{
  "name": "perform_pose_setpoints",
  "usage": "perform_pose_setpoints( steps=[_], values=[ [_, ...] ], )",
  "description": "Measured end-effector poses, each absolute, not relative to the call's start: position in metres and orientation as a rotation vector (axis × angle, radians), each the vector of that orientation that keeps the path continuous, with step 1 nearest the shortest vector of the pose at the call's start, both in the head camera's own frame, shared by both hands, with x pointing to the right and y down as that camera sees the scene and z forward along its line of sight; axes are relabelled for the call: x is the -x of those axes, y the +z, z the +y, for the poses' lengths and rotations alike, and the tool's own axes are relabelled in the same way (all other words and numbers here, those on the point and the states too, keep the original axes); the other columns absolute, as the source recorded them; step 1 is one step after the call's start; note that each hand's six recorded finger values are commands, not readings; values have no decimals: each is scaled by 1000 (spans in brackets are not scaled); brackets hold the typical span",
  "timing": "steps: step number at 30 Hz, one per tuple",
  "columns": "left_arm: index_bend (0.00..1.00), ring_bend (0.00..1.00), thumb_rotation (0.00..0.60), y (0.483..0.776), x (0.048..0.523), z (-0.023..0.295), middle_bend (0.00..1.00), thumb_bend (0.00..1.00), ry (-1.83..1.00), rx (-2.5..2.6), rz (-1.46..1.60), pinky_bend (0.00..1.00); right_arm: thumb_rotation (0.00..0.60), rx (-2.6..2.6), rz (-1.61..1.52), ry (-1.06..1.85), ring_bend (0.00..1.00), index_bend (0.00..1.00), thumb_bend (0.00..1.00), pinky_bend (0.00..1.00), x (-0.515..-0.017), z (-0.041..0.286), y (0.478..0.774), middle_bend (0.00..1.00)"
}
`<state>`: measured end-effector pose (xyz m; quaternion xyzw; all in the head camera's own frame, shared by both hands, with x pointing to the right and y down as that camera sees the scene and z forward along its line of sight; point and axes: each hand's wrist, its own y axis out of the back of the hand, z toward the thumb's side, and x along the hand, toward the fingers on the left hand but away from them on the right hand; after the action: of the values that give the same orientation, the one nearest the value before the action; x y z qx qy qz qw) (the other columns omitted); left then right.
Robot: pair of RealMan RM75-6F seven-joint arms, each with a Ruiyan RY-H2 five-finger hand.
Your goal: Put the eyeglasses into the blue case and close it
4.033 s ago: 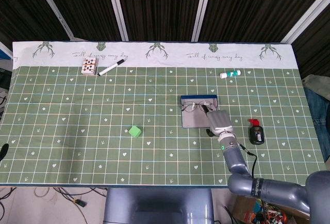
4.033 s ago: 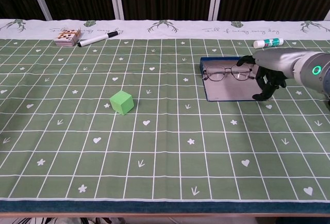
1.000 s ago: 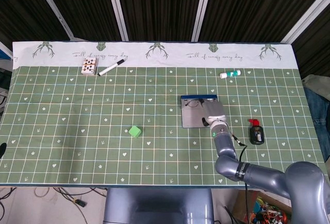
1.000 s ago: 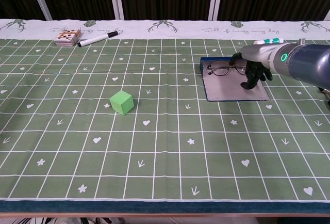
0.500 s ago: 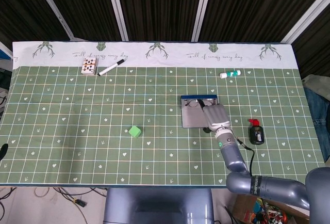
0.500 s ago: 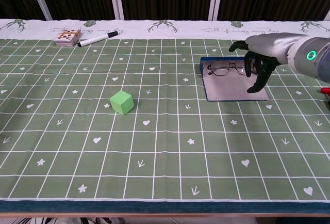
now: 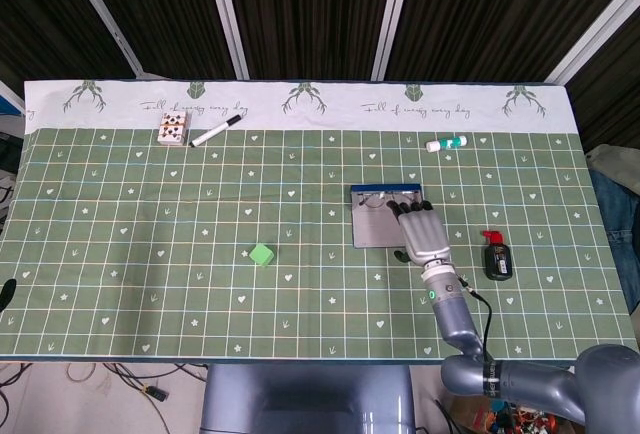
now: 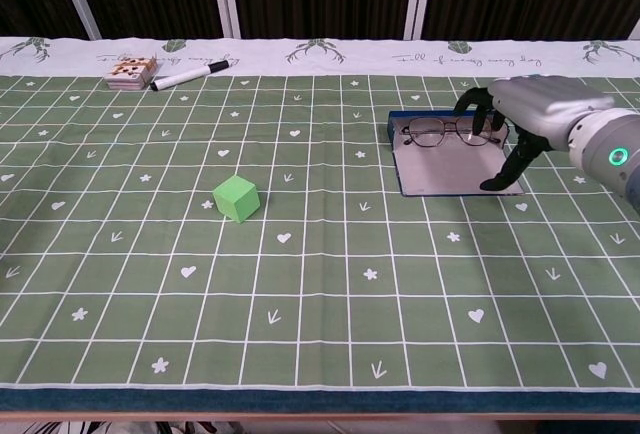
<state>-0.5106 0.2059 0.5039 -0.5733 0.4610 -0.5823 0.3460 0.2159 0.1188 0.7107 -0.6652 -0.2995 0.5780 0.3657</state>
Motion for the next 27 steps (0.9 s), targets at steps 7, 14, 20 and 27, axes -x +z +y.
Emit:
perform_pose_setpoints(
  steps=[7, 14, 20, 27],
  values=[
    [197, 0, 600, 504, 511, 206, 0, 320, -1512, 1486, 1198, 0, 600, 1714, -756, 1477, 293, 227, 227, 235, -210, 125, 721, 307],
    [199, 0, 600, 504, 512, 206, 0, 320, -1515, 1486, 1196, 0, 600, 1714, -741, 1491, 295, 249, 226, 235, -208, 127, 731, 316],
    [200, 0, 600, 505, 512, 205, 0, 320, -1517, 1485, 1196, 0, 600, 1707, -755, 1496, 296, 275, 272, 235, -207, 124, 736, 319],
    [201, 0, 600, 505, 513, 205, 0, 320, -1518, 1483, 1196, 0, 600, 1712, -761, 1504, 296, 287, 299, 235, -207, 124, 743, 320]
  ],
)
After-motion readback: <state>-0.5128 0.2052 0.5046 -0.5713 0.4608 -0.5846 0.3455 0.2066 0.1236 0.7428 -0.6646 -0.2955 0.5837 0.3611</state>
